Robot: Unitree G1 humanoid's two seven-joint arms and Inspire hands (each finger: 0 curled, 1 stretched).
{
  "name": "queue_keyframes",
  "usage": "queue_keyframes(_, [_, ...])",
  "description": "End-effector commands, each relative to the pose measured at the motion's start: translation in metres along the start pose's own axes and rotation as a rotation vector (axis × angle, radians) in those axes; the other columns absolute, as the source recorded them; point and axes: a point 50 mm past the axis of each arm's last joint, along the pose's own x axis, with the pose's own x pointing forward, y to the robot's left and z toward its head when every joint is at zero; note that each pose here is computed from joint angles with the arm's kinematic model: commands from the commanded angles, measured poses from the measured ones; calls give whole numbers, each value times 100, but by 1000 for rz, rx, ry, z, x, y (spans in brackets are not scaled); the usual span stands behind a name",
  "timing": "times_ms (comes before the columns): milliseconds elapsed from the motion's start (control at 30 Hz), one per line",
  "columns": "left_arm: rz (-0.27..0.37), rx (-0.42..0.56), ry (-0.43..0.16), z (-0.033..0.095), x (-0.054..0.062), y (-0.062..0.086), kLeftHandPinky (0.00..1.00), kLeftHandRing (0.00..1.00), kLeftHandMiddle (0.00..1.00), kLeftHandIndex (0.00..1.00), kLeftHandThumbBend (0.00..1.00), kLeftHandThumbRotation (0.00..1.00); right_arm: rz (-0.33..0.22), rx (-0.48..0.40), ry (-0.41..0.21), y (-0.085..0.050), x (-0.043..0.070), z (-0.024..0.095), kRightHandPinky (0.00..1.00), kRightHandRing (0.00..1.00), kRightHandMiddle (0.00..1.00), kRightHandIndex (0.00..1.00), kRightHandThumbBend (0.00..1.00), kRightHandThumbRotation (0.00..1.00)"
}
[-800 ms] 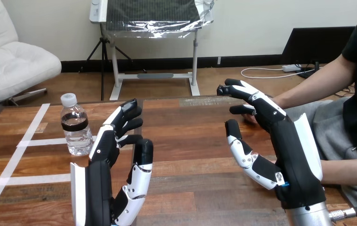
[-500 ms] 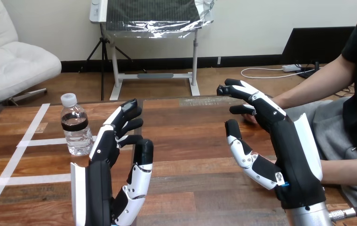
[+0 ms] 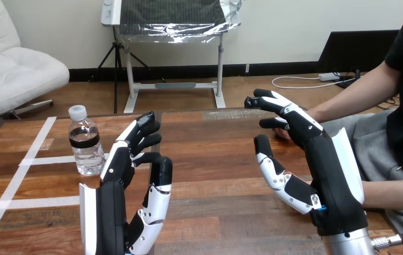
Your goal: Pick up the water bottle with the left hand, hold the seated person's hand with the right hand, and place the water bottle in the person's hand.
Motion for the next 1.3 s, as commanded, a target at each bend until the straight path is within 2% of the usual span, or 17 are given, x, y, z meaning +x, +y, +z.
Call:
queue_keyframes(0, [90, -71, -52, 12, 12, -6, 65, 74, 78, 80, 34, 71, -25, 5, -76, -4, 14, 7, 71, 83, 85, 73, 13, 0])
queue_keyframes(300, [101, -57, -103, 14, 22, 7, 68, 77, 81, 81, 32, 69, -27, 4, -64, -4, 13, 6, 70, 81, 85, 73, 12, 0])
queue_keyframes(633, [131, 90, -220, 17, 39, 29, 71, 78, 82, 82, 29, 70, -24, 6, -67, -3, 12, 6, 70, 82, 86, 73, 11, 0])
queue_keyframes(833, [166, 194, -269, 20, 48, 38, 71, 78, 81, 82, 35, 70, -25, 8, -61, -3, 12, 5, 70, 82, 86, 73, 11, 0])
queue_keyframes(1000, [189, 254, -317, 19, 55, 45, 71, 78, 80, 81, 40, 66, -24, 12, -58, -2, 12, 5, 71, 83, 86, 73, 11, 0])
queue_keyframes(1133, [190, 315, -349, 14, 64, 51, 74, 80, 82, 82, 44, 59, -22, 4, -59, -2, 12, 5, 72, 84, 86, 73, 11, 0])
queue_keyframes(1267, [187, 355, -352, 8, 70, 55, 76, 81, 83, 83, 47, 56, -17, 1, -59, -1, 12, 5, 72, 84, 86, 74, 12, 0])
